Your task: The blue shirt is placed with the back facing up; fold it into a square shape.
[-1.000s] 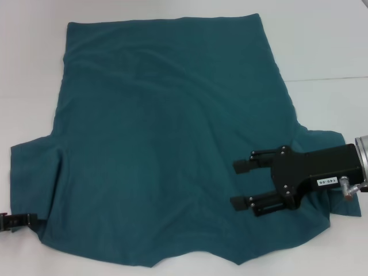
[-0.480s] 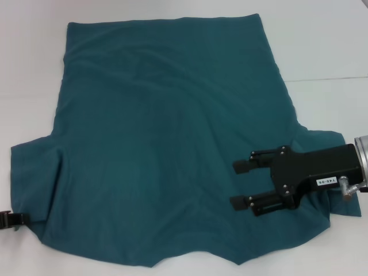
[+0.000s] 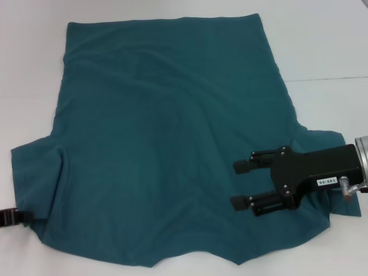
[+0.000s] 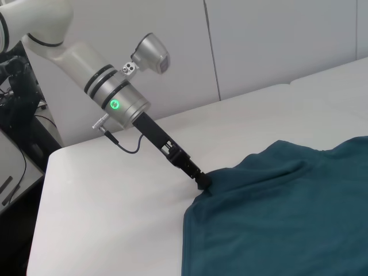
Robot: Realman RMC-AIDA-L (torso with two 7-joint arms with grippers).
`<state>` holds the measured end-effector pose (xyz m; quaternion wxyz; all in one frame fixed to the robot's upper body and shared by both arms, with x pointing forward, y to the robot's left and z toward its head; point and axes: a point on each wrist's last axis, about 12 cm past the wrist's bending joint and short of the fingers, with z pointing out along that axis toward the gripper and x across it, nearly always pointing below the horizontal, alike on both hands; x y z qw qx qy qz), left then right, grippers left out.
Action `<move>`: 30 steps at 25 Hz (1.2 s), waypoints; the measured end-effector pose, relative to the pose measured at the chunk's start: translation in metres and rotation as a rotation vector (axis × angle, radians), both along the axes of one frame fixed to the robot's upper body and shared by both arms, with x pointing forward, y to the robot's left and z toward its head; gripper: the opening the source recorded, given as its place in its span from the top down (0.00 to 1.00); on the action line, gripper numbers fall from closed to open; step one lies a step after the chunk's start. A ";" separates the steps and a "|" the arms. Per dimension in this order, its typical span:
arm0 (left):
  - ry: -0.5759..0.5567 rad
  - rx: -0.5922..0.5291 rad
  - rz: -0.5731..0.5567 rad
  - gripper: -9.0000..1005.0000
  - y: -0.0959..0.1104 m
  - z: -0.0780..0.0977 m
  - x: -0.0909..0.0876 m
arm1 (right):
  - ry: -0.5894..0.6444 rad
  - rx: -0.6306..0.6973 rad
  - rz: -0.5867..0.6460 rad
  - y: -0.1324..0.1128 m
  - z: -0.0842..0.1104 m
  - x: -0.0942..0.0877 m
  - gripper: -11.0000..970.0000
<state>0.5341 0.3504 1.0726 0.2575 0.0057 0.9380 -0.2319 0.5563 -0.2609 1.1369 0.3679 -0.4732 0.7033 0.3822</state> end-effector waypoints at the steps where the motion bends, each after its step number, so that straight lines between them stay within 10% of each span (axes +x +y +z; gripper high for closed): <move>1: -0.008 -0.004 0.000 0.88 0.000 0.002 0.001 | 0.000 0.001 -0.001 0.000 0.000 0.000 0.11; 17: -0.123 -0.024 -0.074 0.88 -0.008 0.038 0.023 | -0.017 0.072 -0.066 -0.013 0.002 -0.005 0.11; 30: -0.171 0.057 -0.345 0.88 -0.070 0.067 0.053 | -0.036 0.100 -0.123 -0.026 -0.003 -0.011 0.11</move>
